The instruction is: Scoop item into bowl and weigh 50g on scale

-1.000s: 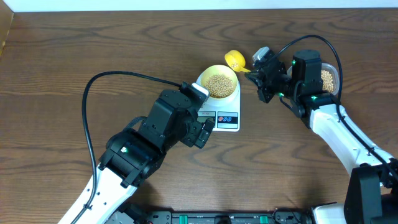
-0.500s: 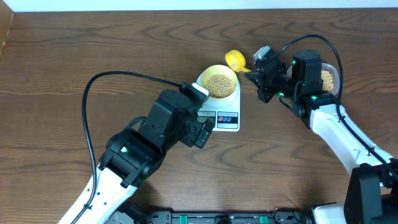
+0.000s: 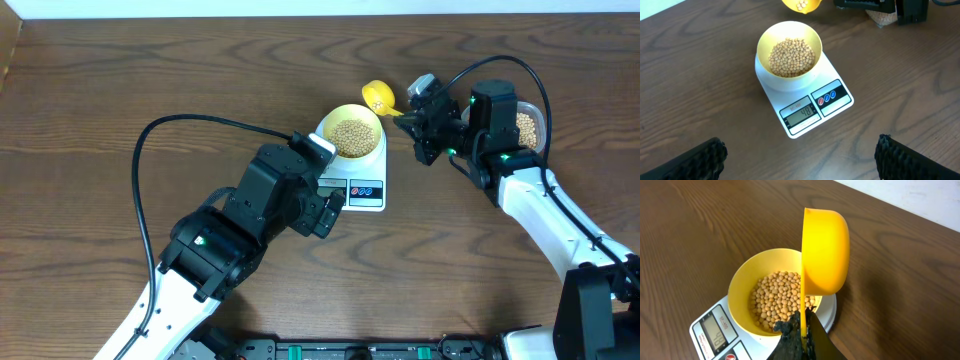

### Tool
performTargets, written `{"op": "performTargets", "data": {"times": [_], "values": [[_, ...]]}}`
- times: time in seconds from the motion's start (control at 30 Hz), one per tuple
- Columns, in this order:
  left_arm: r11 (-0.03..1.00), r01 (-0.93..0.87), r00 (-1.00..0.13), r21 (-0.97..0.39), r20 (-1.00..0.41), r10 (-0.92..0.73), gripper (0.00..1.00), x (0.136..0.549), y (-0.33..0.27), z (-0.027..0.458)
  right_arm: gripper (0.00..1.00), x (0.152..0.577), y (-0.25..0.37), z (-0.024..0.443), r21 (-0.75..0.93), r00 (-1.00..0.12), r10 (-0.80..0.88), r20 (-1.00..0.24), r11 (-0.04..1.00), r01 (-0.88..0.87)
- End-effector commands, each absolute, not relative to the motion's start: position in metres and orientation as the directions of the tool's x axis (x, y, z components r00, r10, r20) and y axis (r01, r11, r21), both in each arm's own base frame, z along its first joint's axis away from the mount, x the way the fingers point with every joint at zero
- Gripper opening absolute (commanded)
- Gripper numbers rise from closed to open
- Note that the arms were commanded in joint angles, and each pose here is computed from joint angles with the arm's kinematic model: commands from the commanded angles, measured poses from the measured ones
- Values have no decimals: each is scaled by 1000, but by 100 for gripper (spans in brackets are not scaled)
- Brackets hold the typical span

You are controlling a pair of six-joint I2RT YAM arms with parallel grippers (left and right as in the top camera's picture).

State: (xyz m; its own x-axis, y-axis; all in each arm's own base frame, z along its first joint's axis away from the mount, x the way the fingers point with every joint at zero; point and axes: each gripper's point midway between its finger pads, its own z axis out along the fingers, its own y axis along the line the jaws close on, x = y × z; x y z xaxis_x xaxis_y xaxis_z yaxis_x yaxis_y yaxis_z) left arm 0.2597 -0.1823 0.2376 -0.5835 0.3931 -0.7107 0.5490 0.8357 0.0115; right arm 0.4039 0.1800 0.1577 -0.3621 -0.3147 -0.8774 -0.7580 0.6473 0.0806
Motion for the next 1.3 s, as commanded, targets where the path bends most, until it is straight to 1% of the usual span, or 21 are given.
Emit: {"op": "performTargets", "data": {"times": [0.0,0.23,0.3,0.4,0.5,0.6,0.67,1.27], "values": [[828,561,-581,17,-705,408,97,260,-182,236,1,404,178,155,103,-378,-302,-875,648,-755],[828,561,-581,17,-705,408,97,260,-182,236,1,414,176,164,-7,-279,-343,-897,643,-766],[828,561,-581,17,-705,408,97,260,-182,236,1,413,180,168,-2,-263,-332,-906,625,-781],[828,561,-581,17,-705,408,97,260,-182,236,1,402,189,171,35,-255,-313,-915,568,-823],[828,561,-581,18,-705,408,97,260,-182,236,1,402,188,169,32,-258,-321,-911,571,-821],[828,561,-581,18,-705,408,97,260,-182,236,1,404,187,170,-24,-209,-350,-913,557,-830],[828,561,-581,17,-705,408,97,260,-182,236,1,404,189,173,-30,-196,-346,-918,551,-834],[828,561,-581,17,-705,408,97,260,-182,236,1,402,189,169,0,-227,-340,-913,556,-831]]}}
